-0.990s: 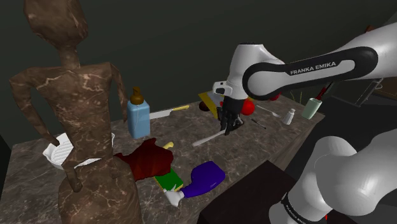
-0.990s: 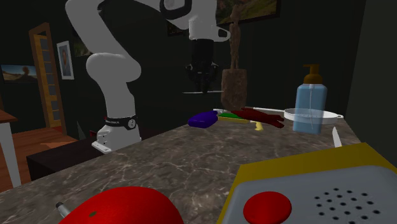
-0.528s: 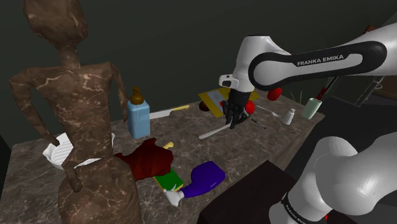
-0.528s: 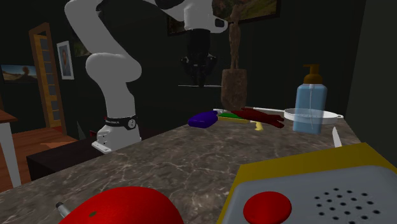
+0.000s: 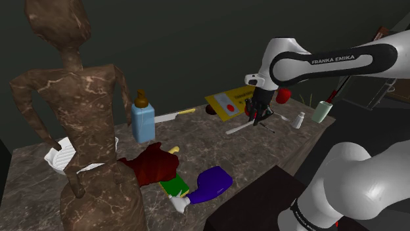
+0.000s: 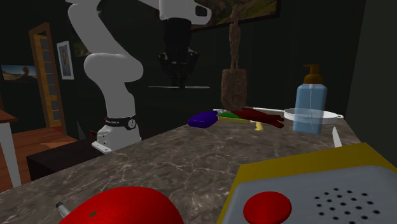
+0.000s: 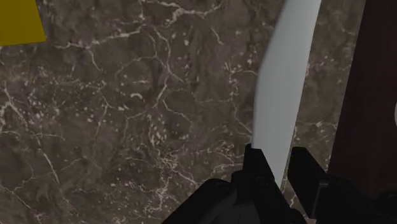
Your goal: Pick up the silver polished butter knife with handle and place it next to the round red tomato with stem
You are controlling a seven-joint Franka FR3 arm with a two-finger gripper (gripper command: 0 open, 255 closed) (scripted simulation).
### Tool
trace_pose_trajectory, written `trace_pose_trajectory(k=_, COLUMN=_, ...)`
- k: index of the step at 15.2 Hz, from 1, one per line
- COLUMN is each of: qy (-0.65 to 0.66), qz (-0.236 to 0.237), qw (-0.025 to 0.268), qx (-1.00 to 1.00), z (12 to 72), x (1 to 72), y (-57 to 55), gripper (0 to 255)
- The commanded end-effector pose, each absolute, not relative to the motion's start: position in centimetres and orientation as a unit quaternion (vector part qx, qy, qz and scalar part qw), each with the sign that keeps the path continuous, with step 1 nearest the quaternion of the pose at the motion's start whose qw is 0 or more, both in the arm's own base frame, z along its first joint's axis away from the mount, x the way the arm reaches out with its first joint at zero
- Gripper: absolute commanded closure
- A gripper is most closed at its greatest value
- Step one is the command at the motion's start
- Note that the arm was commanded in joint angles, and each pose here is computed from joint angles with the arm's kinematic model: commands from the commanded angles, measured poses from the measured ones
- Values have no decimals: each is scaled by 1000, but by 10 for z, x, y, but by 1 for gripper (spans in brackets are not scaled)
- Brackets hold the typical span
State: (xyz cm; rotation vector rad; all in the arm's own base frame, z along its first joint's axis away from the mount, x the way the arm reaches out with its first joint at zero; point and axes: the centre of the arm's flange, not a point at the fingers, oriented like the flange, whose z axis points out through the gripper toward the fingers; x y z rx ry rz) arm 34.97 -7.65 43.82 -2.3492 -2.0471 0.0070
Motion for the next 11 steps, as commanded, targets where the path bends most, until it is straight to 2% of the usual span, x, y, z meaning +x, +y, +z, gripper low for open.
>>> trace_pose_trajectory(k=1, qy=-657, qz=3, qw=13, qx=-753, z=438, x=352, y=-103, gripper=255)
trace_pose_trajectory(k=11, qy=-657, qz=3, qw=13, qx=-753, z=438, x=345, y=-235, gripper=255)
